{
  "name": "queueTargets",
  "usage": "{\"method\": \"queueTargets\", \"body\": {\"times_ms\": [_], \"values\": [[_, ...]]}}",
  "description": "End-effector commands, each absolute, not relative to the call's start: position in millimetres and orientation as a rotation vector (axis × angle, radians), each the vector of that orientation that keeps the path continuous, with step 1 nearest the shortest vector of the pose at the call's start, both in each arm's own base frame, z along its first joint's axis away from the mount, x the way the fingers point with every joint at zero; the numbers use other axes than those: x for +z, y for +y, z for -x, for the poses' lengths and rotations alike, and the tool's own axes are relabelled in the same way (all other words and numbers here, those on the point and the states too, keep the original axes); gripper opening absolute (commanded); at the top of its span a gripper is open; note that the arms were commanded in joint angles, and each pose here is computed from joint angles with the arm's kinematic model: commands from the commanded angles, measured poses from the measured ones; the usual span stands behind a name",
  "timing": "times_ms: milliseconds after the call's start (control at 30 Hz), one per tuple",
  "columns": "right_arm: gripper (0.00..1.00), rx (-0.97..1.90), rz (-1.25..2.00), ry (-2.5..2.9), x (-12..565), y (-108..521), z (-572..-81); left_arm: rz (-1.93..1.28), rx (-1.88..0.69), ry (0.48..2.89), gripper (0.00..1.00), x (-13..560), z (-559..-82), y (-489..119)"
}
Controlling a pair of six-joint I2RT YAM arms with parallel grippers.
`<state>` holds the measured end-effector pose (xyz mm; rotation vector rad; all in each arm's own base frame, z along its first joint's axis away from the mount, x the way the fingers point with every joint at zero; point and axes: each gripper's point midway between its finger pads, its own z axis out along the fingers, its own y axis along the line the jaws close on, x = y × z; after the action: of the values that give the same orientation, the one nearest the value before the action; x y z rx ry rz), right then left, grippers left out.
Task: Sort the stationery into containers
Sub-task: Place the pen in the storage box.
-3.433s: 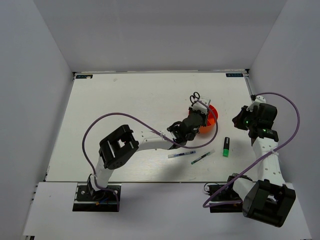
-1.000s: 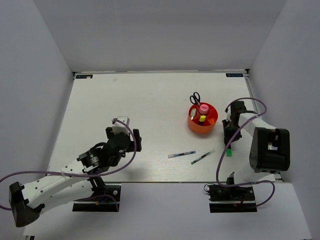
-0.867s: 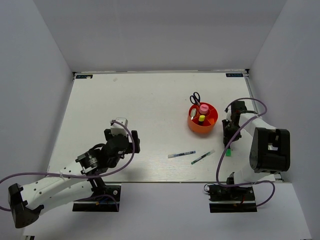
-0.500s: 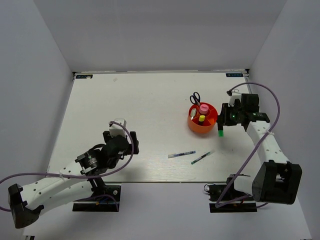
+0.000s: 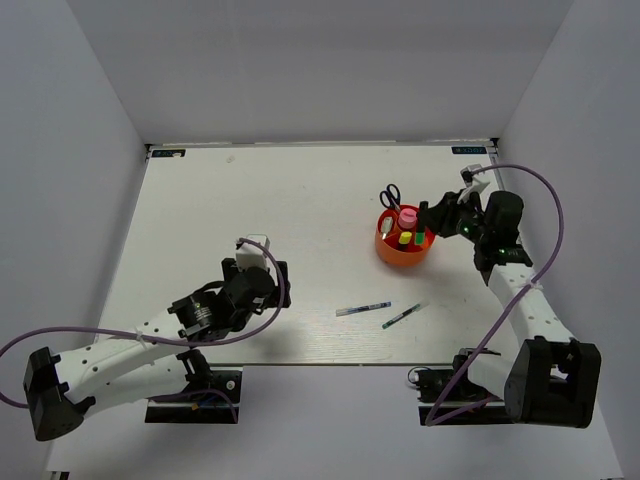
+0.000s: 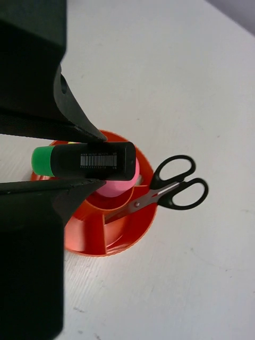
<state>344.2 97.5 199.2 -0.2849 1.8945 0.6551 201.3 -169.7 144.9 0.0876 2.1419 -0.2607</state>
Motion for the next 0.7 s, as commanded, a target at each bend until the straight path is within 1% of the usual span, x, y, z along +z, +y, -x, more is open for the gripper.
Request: {"method": "queueTargets", "body": {"times_ms": [0,67,100,133,267,667], "values": [[0.00,0.703,0.326,1.665,243,110,-355,-0.072,-0.298,2.096,0.99,161,-204,-178],[0.00,0.717,0.421,1.543,248,119,-348,-0.071,-0.306,2.092,0.99,161,-204,-179],[0.00,0.765,0.462,1.535,234,126,-336,-0.073,-0.300,2.097,0.99,160,-204,-178],[0.00,0.758,0.486,1.472,237,127,-331,-0.075,-0.295,2.098,0.99,160,-204,-178],[0.00,0.816,0.525,1.503,221,135,-316,-0.081,-0.282,2.105,0.99,159,-203,-176],[0.00,0.728,0.515,1.429,212,128,-314,-0.067,-0.289,2.110,0.99,155,-201,-174]]}}
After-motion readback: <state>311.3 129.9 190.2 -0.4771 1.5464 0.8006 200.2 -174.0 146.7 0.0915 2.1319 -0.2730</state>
